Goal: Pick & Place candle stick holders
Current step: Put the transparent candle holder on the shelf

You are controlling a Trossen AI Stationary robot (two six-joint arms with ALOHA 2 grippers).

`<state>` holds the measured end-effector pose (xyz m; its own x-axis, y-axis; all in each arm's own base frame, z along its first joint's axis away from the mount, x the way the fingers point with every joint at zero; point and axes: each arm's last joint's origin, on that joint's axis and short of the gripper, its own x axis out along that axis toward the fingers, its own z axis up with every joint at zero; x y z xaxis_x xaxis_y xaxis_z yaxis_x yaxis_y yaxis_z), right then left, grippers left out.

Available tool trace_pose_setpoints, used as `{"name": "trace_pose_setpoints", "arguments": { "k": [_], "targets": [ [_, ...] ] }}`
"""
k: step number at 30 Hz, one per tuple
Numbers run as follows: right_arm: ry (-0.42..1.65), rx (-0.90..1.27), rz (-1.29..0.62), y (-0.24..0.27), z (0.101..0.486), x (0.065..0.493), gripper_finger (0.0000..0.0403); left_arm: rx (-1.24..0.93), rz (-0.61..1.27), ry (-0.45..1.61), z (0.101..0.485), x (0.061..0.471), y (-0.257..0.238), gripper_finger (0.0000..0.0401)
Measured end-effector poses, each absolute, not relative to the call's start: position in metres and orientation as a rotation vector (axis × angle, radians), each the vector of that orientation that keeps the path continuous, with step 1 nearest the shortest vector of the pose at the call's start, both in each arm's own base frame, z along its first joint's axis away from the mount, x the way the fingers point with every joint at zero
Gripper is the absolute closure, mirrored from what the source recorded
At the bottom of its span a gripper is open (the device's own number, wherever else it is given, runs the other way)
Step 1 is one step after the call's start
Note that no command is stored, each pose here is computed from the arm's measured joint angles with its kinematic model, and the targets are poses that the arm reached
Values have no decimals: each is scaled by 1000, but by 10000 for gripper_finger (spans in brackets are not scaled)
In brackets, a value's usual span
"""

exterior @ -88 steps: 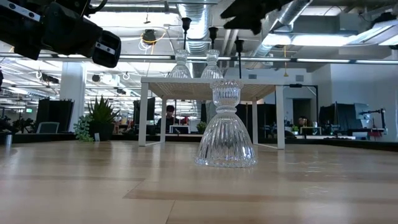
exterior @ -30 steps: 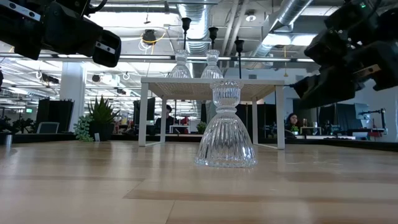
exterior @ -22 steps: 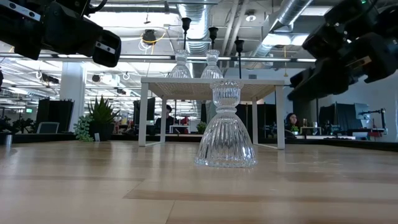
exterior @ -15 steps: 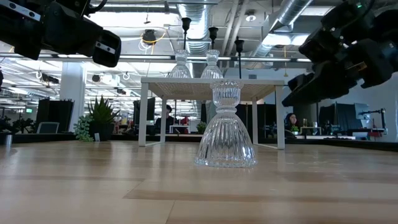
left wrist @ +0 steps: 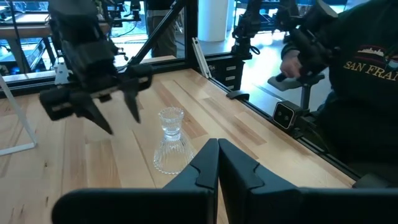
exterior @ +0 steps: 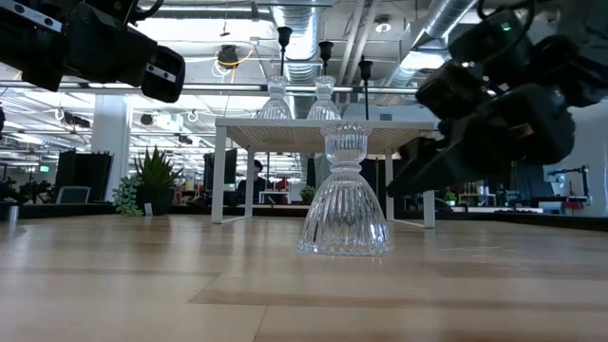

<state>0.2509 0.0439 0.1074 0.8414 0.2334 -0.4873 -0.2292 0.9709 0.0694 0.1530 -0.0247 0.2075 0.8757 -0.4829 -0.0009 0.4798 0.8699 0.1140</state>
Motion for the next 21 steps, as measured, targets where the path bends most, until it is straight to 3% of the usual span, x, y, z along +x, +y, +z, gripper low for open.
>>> {"name": "trace_pose_setpoints", "arguments": {
  "k": [7,21],
  "targets": [
    [542,46,292,65,102,289,176,112,-504,-28,208,153,-25,393],
    [498,65,330,84,117,311,130,111,-504,-24,207,153,-25,393]
  ]
}}
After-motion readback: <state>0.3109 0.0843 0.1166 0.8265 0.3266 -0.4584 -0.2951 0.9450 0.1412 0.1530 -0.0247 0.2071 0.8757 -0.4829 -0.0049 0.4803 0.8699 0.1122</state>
